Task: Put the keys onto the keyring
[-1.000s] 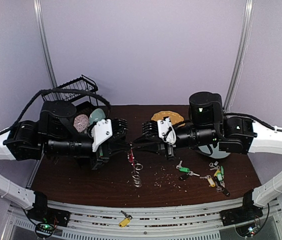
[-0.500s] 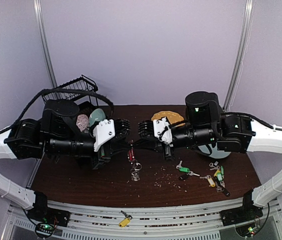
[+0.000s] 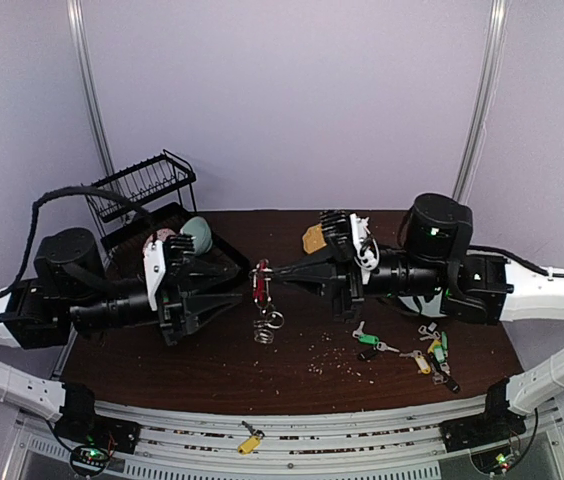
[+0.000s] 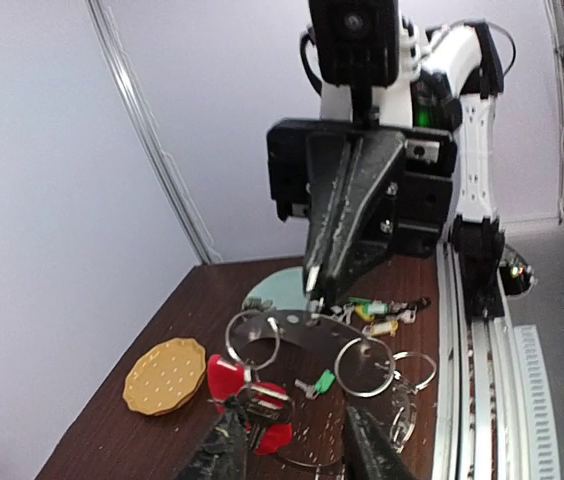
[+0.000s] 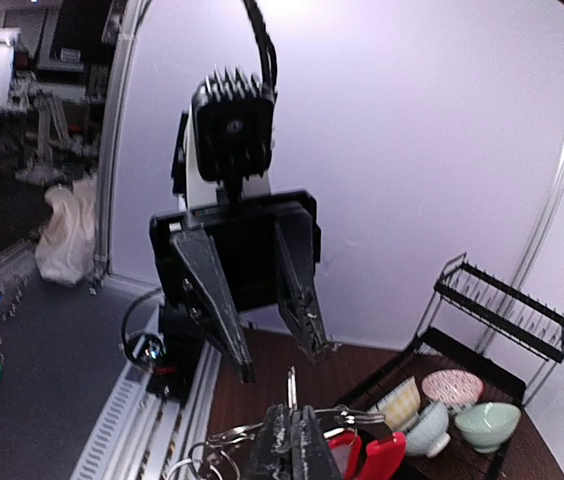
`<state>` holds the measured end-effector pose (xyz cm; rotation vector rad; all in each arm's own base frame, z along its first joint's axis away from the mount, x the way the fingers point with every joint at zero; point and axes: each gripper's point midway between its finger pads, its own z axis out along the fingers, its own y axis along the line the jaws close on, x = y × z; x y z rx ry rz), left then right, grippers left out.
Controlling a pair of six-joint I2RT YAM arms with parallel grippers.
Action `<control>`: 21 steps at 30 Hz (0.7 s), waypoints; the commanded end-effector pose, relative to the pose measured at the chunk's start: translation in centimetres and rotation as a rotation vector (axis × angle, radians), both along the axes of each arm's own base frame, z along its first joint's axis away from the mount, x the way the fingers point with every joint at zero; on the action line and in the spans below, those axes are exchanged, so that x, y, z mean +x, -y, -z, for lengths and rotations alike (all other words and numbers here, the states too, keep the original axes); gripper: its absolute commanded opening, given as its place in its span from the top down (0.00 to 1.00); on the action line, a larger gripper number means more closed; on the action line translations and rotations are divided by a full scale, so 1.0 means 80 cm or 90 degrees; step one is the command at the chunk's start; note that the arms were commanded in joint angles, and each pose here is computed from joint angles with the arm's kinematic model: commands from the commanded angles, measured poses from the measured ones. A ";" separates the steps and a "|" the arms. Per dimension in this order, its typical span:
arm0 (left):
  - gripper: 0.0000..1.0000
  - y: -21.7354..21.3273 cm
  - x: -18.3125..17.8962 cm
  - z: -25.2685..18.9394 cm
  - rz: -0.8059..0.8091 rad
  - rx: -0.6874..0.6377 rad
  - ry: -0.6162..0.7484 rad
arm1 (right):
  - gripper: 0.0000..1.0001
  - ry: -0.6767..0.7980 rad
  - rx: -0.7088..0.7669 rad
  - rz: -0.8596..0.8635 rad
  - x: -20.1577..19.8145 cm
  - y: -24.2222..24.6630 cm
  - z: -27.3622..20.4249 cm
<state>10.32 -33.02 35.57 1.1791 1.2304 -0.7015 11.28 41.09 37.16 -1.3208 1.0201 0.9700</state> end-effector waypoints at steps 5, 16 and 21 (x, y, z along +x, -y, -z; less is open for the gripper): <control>0.72 0.009 -0.031 -0.078 0.095 -0.199 0.027 | 1.00 -0.097 0.303 -0.127 -0.045 0.024 -0.079; 0.79 0.027 -0.046 -0.085 0.153 -0.234 0.032 | 1.00 -0.134 0.345 -0.110 -0.037 0.020 -0.070; 0.80 0.018 -0.049 -0.099 0.160 -0.292 0.040 | 1.00 -0.130 0.340 -0.109 -0.038 0.019 -0.069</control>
